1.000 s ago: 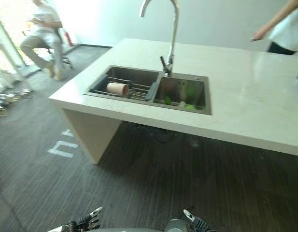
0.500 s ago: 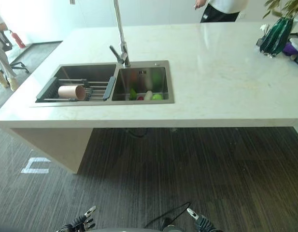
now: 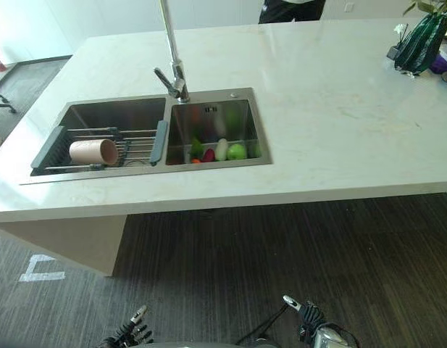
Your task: Place the dishes in the dishwasher.
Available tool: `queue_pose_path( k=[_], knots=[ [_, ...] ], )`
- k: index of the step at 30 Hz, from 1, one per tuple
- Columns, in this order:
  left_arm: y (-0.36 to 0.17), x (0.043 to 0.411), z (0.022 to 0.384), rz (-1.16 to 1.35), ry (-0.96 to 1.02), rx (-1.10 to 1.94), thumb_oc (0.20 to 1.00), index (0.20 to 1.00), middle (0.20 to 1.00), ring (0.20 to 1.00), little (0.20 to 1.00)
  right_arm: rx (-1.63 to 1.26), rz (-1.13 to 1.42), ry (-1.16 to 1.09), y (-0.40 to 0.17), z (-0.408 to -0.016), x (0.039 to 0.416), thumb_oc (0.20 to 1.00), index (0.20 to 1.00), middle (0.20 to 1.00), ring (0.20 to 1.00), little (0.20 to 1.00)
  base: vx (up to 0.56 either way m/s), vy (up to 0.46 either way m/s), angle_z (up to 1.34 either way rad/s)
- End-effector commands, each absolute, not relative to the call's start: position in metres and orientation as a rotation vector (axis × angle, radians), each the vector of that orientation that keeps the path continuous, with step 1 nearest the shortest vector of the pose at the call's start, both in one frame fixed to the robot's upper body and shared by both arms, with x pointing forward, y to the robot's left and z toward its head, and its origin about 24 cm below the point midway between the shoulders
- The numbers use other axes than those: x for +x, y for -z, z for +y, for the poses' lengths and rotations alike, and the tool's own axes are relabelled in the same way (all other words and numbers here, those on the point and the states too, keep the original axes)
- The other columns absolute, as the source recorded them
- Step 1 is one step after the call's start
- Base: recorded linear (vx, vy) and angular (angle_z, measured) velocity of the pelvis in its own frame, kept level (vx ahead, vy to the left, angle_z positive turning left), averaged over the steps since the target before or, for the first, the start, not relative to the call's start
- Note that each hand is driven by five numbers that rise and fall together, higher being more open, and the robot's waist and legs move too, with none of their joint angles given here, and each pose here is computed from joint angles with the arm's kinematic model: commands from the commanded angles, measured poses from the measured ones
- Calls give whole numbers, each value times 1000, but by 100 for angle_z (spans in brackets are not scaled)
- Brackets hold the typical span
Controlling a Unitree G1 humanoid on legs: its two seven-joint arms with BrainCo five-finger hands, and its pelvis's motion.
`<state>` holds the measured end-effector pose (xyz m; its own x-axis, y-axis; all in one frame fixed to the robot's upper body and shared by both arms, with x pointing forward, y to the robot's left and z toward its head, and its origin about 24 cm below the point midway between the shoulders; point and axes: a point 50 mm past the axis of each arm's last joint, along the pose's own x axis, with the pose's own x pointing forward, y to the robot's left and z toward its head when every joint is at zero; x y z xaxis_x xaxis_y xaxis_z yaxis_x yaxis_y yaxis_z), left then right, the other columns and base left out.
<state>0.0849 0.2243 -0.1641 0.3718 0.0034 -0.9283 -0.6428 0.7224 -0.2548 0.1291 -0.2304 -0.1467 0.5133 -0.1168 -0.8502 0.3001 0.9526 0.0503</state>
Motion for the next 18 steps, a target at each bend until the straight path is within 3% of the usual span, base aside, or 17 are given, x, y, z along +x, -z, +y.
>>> queue_pose_path(
  k=[1,6,10,18],
  knots=[
    [165,86,218,1106,-468,-704,1000,1000,1000,1000,1000,141,914,311,134,-249,150,1000,1000,1000,1000,1000,293,608,-47],
    [162,102,213,1135,-415,-683,1000,1000,1000,1000,1000,277,857,490,131,-260,146,1000,1000,1000,1000,1000,396,818,11],
    [160,102,227,1164,-428,-625,1000,1000,1000,1000,1000,296,933,458,142,-258,126,1000,1000,1000,1000,1000,617,701,44],
    [160,86,245,1213,-494,-574,1000,1000,1000,1000,1000,310,989,443,148,-249,118,1000,1000,1000,1000,1000,210,25,-4]
  ],
)
